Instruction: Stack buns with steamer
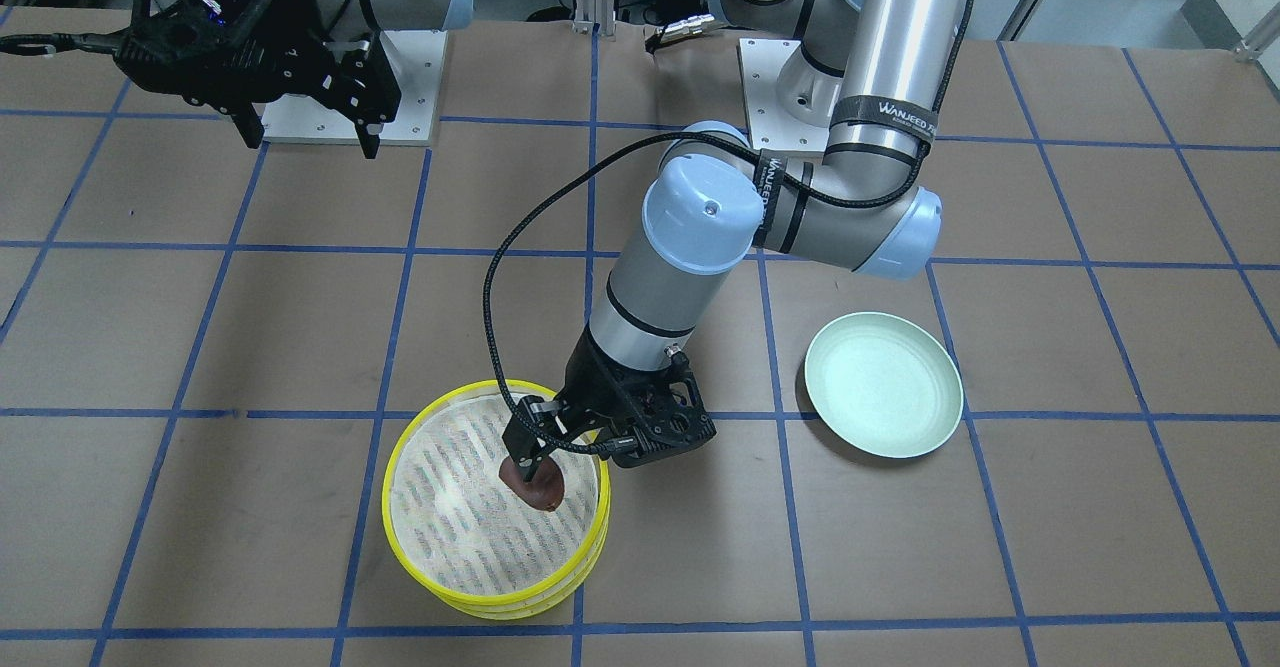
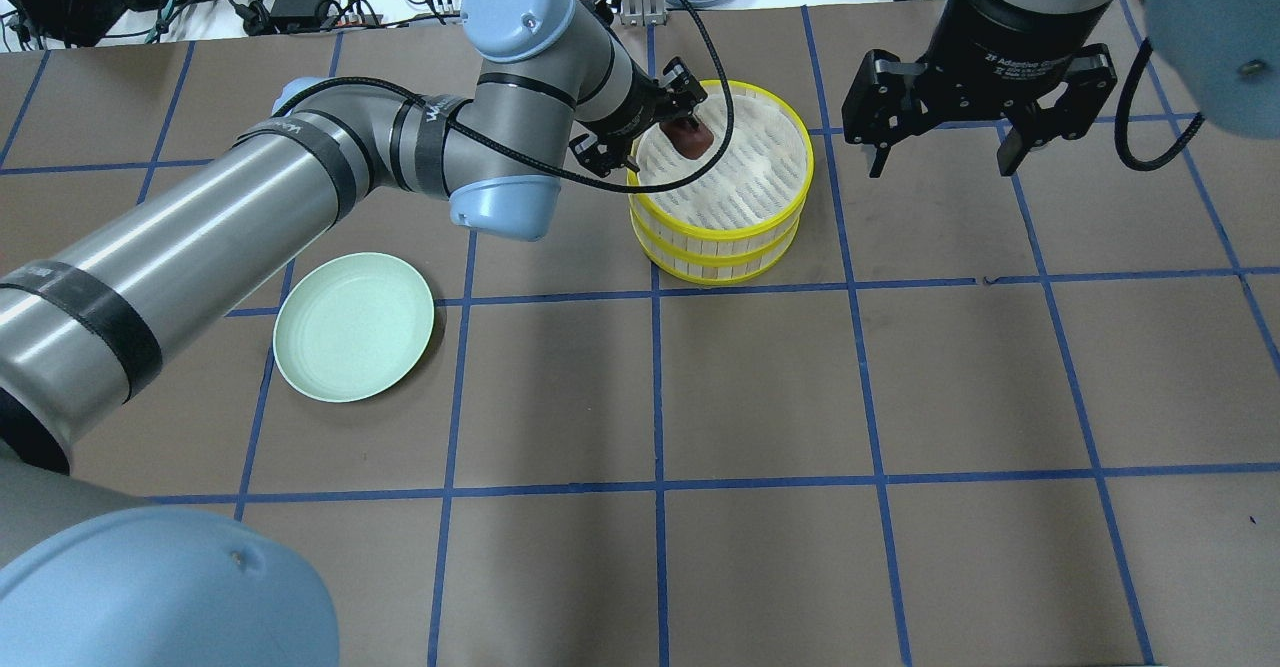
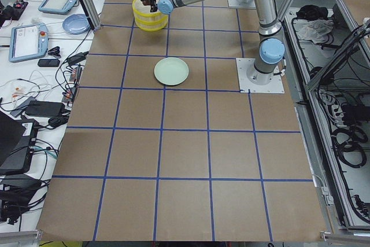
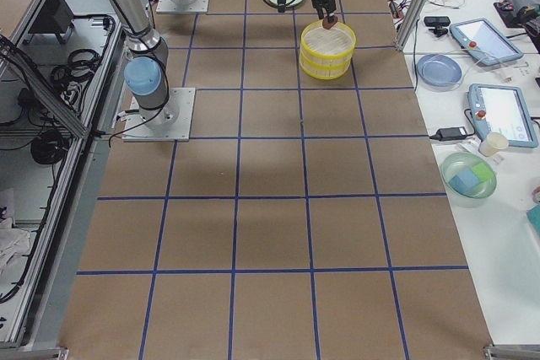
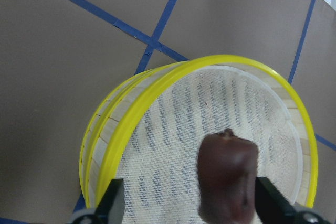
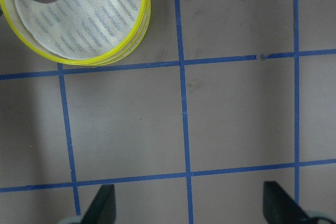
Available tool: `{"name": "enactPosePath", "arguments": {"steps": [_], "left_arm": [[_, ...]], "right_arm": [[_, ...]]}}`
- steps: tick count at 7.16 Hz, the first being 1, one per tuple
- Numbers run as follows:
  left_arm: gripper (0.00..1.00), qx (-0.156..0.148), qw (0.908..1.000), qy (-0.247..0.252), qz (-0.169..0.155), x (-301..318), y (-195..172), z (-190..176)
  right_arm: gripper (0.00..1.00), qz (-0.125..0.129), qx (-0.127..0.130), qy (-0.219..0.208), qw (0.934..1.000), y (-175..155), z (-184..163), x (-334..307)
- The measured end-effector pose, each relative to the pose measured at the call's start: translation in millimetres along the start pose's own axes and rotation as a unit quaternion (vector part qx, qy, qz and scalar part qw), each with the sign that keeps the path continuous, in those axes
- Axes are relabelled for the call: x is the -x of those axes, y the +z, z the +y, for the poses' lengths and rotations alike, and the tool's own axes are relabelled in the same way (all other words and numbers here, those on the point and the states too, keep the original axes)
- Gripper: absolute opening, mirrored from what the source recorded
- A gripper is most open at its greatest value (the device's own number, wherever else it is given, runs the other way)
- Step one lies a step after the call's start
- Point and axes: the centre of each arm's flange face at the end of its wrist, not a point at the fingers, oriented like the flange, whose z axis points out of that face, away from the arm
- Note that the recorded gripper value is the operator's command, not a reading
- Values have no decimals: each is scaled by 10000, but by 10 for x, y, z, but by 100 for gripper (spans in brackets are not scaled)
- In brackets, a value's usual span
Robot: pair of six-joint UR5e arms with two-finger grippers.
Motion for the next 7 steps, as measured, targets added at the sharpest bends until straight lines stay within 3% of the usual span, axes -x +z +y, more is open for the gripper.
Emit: {"name": "enactPosePath", "arguments": {"steps": [2,4,7], "left_arm": [[100,29,10000,50,-66,11,-56,-13],[100,9,9984,312,-467,141,-323,-162],[100,212,9851,1131,-1275,754,-1241,-685]], "right_arm": [[100,-4,2,2,10000,1,1,1],[100,-7,-2,5,10000,-3,4,1],[100,-18,-21,-8,10000,-15,-1,3]]}}
